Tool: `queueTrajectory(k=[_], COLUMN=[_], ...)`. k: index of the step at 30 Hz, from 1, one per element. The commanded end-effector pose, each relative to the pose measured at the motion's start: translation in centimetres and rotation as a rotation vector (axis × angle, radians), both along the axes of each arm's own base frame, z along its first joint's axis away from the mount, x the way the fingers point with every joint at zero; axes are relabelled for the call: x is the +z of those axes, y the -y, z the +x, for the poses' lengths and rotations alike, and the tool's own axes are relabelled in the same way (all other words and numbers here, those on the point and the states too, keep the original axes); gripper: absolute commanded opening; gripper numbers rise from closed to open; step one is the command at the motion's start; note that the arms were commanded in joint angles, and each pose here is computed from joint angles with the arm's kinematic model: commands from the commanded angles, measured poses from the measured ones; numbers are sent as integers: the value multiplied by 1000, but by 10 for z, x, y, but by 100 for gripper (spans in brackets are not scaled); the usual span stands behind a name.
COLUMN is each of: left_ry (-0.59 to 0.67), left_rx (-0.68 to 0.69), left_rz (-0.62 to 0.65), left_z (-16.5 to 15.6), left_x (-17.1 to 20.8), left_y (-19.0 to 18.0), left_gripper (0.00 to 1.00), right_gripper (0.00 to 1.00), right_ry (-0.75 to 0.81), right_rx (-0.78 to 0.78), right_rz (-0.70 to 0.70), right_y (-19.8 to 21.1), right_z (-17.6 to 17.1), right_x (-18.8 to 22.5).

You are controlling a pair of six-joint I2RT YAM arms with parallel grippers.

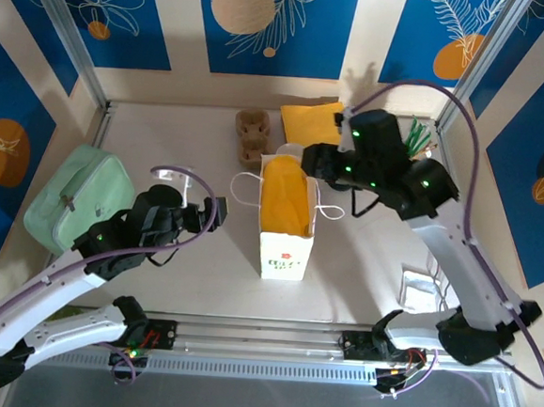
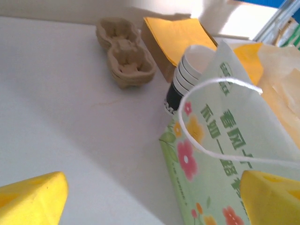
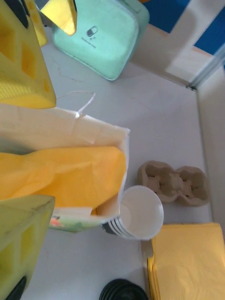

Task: Pack the takeout coffee

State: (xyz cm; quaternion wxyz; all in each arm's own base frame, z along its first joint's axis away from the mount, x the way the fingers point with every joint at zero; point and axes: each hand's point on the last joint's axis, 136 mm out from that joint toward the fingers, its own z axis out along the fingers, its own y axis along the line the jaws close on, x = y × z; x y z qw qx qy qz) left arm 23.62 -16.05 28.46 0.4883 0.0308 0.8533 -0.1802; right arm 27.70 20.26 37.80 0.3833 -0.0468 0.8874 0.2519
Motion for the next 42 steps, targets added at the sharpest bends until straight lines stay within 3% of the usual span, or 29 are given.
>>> queueTrajectory(k=[1, 10, 11, 13, 19, 28, 34, 38, 42], left_ry=[88, 222, 236, 261, 305, 251, 187, 247, 194], left_rx=[88, 235, 260, 295, 373, 467, 583, 564, 550], left_rz=[94, 296, 312, 344, 410, 389, 422, 506, 487], left_z=[8, 23, 25, 29, 41, 57, 68, 78, 87], left_x=[17, 16, 15, 11, -9, -74, -116, -121, -146], left_y=[-26, -63, -68, -76, -94, -131, -167, -174, -185], left_gripper=[98, 99, 99, 99, 99, 99, 99, 99, 99], right_gripper=[56, 76, 81, 99, 99, 99, 99, 99, 99], right_ry=[26, -23, -18, -23, -59, 113, 175, 201, 260], right_rx=[-4, -166, -193, -253, -351, -524, -420, -412, -379], right_rz=[52, 56, 53, 42, 34, -165, -204, -252, -266], right_y=[16, 93, 102, 118, 150, 200, 190, 190, 185], right_z=[-4, 3, 5, 11, 26, 50, 71, 86, 96], right_x=[-1, -57, -63, -83, -145, -220, -254, -269, -268])
